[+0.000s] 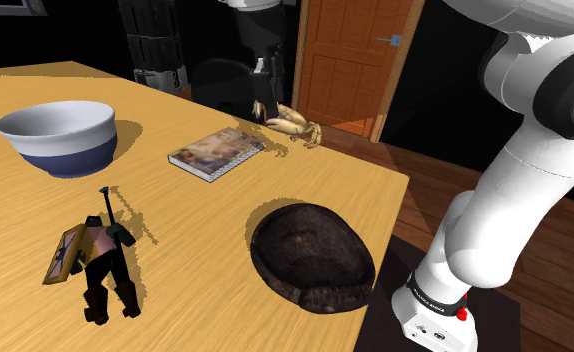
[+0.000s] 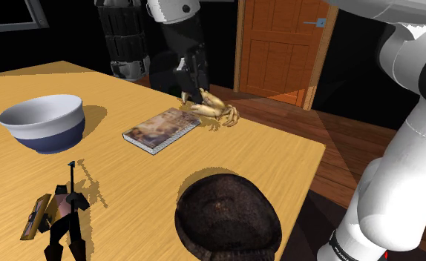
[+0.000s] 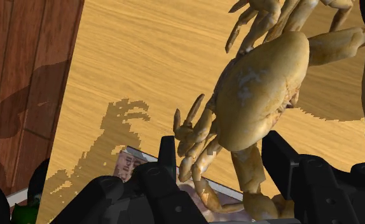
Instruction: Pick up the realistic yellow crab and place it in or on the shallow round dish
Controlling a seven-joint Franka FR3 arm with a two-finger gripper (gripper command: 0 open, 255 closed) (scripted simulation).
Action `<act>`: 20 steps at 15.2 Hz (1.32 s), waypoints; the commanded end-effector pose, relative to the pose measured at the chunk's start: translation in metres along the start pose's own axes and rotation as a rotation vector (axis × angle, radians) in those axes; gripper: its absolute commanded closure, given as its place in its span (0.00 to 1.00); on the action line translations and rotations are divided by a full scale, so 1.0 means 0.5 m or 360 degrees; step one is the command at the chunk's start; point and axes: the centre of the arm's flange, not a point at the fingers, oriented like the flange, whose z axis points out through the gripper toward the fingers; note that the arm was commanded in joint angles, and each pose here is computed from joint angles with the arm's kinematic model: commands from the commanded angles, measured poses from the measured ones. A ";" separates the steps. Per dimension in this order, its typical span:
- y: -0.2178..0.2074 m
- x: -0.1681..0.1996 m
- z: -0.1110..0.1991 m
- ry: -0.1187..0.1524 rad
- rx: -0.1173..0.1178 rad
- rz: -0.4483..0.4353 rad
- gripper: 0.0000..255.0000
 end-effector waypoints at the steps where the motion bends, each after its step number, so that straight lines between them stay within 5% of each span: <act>1: 0.005 -0.003 -0.021 0.0000 0.0000 0.0000 1.00; 20: -0.361 -0.171 -0.112 0.0000 0.0000 0.0000 1.00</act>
